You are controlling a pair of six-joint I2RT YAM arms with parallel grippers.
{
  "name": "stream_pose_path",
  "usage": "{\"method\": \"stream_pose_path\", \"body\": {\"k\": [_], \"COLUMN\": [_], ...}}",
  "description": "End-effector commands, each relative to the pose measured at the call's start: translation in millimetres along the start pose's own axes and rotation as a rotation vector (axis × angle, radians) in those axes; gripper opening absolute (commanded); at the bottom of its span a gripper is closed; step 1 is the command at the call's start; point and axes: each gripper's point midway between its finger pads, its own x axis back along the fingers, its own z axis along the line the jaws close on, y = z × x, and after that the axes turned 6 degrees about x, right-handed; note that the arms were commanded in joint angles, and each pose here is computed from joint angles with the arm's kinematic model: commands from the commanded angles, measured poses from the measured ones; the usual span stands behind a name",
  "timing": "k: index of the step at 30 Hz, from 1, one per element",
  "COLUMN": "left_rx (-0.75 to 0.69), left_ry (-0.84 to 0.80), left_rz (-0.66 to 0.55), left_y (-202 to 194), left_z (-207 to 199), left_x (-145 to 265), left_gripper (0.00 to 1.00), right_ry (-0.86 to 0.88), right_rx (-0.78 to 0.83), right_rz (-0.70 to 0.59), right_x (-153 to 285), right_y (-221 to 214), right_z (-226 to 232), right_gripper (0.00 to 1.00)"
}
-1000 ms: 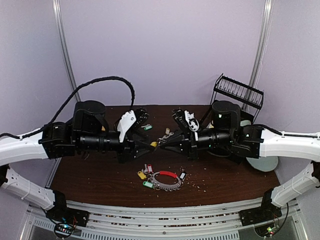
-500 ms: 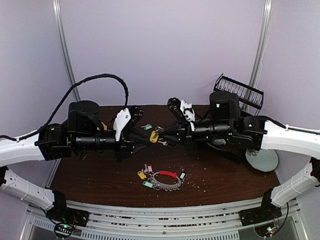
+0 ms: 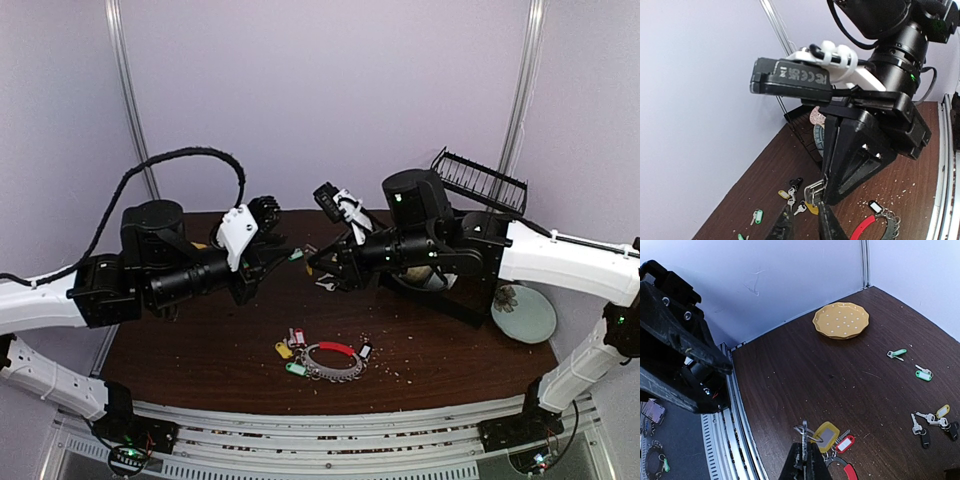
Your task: Put the keys on the keyring
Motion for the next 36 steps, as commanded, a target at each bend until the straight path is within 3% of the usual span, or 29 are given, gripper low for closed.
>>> {"method": "stream_pose_path", "body": {"k": [1, 11, 14, 21, 25, 31, 36], "left_rx": [-0.050, 0.042, 0.039, 0.017, 0.010, 0.021, 0.027], "left_ry": [0.033, -0.056, -0.072, -0.181, -0.169, -0.091, -0.087], "left_rz": [-0.055, 0.061, 0.074, 0.039, 0.045, 0.059, 0.062], "left_y": [6, -18, -21, -20, -22, -22, -24], "left_z": [4, 7, 3, -16, -14, -1, 0], "left_x": [-4, -23, -30, -25, -25, -31, -29], "left_gripper": [0.22, 0.33, 0.24, 0.20, 0.19, 0.01, 0.00], "right_ry": [-0.019, -0.007, 0.000, -0.014, -0.018, 0.005, 0.006], "right_rx": [-0.022, -0.021, -0.021, -0.016, -0.013, -0.005, 0.000], "right_rz": [-0.014, -0.017, -0.020, -0.025, -0.026, -0.036, -0.036], "right_x": [4, 0, 0, 0, 0, 1, 1], "right_y": [8, 6, 7, 7, 6, 8, 8], "right_z": [3, 7, 9, 8, 7, 13, 14], "right_gripper": [0.00, 0.00, 0.00, 0.00, 0.00, 0.00, 0.00]}}
